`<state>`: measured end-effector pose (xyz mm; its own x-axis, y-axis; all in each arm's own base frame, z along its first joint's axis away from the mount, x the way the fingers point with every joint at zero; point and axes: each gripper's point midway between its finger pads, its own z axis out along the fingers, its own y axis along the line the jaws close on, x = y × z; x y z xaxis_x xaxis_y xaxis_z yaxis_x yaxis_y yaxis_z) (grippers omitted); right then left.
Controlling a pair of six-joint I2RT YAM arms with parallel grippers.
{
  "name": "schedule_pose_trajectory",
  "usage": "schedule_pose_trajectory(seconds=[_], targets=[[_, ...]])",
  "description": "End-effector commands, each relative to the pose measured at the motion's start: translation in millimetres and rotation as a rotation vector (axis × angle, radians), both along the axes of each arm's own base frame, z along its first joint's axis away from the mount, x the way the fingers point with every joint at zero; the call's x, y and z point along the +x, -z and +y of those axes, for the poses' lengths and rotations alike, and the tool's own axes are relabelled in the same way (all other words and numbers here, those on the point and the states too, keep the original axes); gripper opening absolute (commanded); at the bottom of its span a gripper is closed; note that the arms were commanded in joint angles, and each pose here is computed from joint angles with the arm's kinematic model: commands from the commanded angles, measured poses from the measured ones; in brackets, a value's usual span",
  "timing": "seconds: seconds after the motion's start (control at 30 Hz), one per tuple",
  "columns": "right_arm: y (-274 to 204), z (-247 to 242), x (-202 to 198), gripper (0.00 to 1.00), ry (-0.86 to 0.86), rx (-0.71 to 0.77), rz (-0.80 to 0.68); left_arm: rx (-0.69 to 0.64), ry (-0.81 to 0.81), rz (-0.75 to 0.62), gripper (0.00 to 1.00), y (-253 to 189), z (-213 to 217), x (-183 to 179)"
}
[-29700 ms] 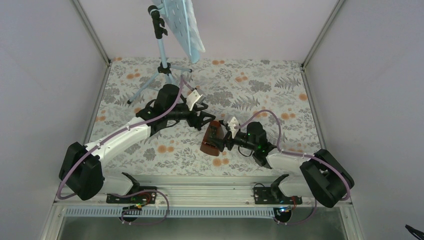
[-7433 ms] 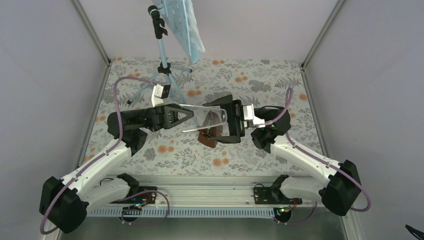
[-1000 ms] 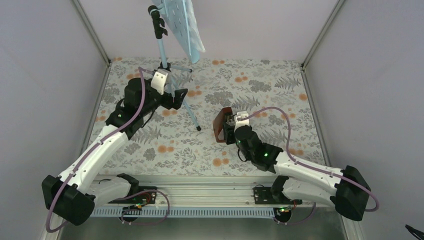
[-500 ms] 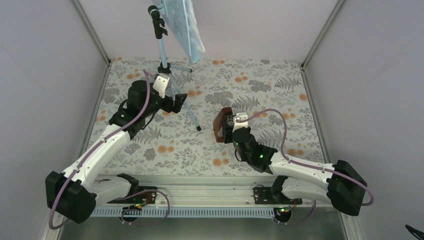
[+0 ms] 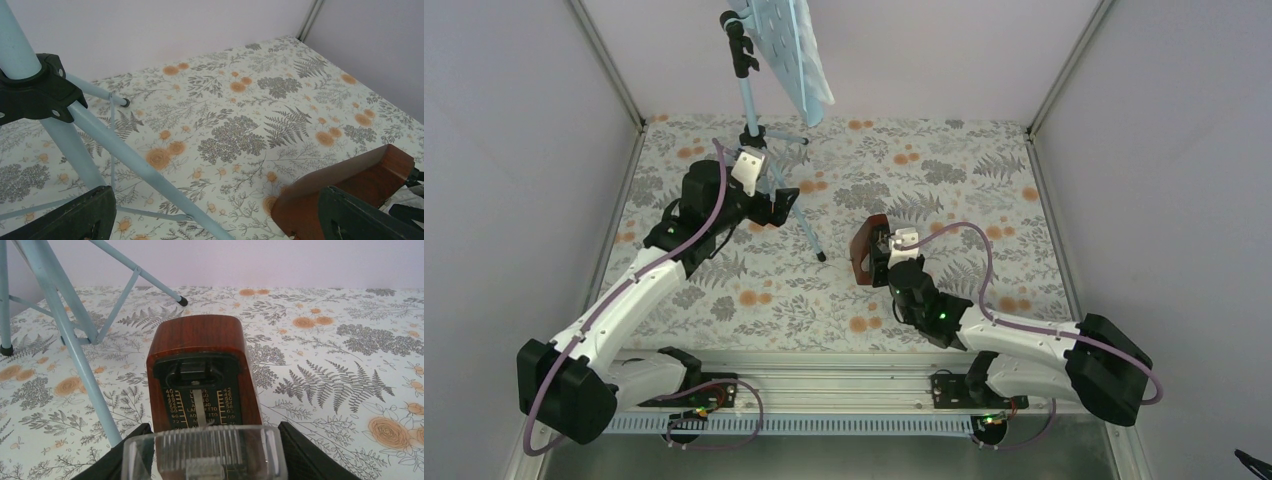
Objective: Pack up the instrument practice props
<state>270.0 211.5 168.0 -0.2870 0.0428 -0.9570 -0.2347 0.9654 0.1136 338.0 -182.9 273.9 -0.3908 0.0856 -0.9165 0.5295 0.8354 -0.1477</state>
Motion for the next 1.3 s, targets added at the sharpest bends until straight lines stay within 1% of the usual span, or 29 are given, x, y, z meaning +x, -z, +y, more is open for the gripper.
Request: schedule_pose_trajectory(seconds=[0.0, 0.8, 1.27], targets=[[-2, -2, 1, 0.49, 0.025, 0.028, -0.028, 0.006, 0.012, -0.006, 1.0, 2, 0, 1], [-13, 1, 5, 0.5, 0.053, 0.082, -0.017, 0.011, 0.024, 0.017, 1.0, 8, -3, 3], [12, 4, 8, 0.5, 0.062, 0.029, 0.021, 0.007, 0.033, 0.022, 1.0, 9, -5, 2]])
